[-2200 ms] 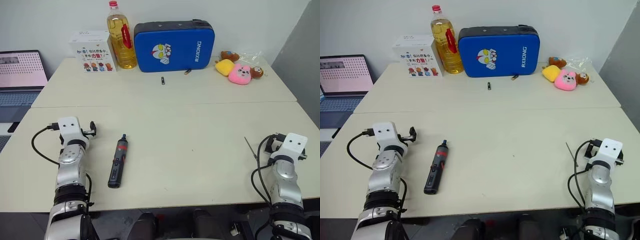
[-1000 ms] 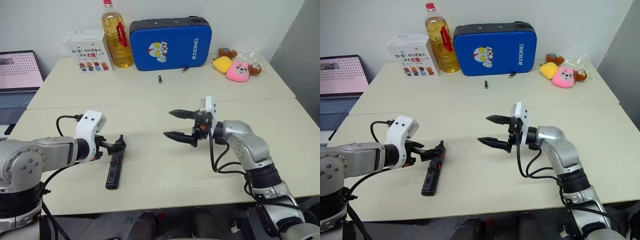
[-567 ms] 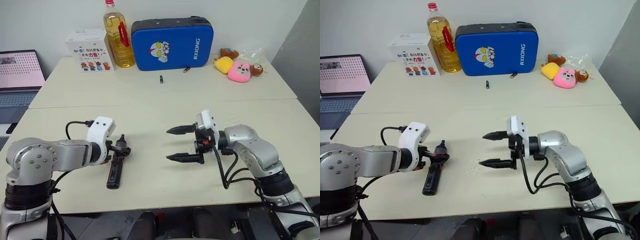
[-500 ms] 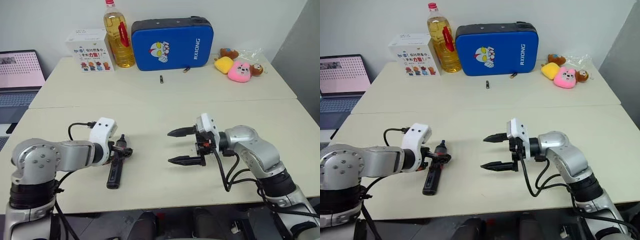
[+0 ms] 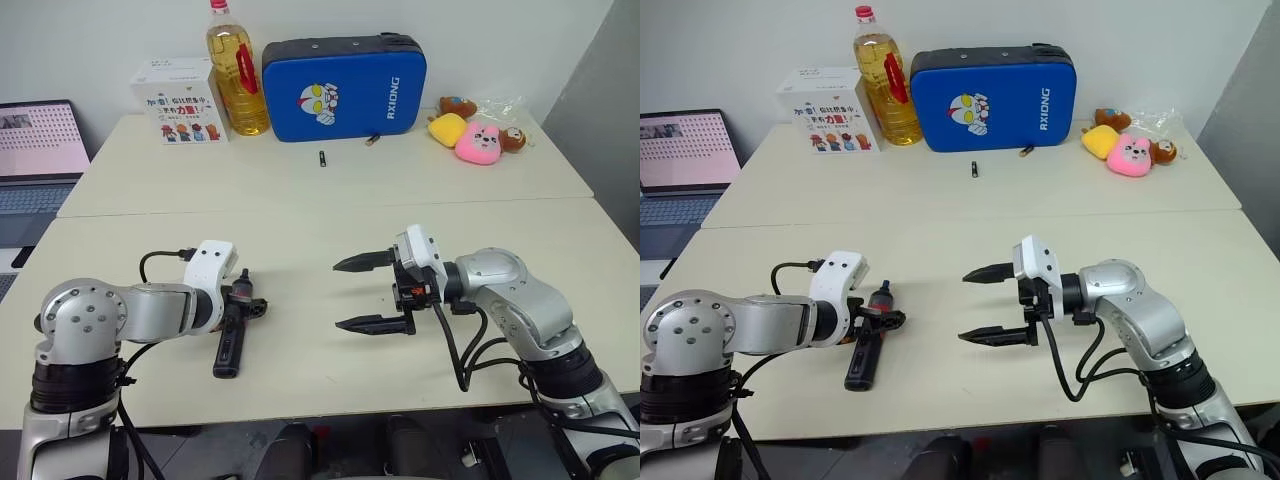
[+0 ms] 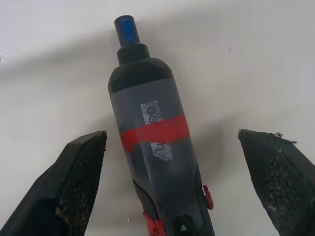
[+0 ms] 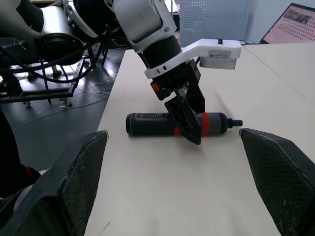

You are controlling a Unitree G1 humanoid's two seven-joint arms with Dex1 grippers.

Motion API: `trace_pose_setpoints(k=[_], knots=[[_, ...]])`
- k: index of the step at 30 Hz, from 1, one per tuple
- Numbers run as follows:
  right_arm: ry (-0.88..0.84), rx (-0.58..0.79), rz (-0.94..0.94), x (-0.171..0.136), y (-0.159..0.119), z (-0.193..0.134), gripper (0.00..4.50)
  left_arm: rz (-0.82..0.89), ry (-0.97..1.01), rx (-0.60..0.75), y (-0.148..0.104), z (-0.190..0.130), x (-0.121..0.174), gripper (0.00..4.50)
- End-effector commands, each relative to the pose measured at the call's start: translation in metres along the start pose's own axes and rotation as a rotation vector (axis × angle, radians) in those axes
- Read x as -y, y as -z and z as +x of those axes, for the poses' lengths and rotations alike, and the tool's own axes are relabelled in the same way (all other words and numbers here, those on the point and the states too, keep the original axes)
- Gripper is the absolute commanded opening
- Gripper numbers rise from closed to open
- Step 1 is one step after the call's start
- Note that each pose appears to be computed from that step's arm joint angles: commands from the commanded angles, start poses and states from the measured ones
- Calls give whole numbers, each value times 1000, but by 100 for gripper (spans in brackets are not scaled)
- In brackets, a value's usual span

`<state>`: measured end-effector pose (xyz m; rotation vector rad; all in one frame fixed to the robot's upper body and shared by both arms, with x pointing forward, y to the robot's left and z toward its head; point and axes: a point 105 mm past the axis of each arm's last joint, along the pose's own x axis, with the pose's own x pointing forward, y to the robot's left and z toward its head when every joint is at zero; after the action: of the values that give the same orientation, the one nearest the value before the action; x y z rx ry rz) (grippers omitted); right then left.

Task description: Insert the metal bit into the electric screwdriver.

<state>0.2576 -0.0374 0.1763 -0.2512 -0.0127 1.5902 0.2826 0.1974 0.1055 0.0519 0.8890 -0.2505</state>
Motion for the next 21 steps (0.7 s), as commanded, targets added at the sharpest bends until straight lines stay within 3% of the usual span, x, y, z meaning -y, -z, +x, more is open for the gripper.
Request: trace_pose_setpoints(k=[1,21], knots=[[-1,25,-29,-4,-10,-3,450,3,13,3,-2,-2,3,447],[27,40,-23,1,-12,-2,450,-32,-34,-58,10,0,-5,447]])
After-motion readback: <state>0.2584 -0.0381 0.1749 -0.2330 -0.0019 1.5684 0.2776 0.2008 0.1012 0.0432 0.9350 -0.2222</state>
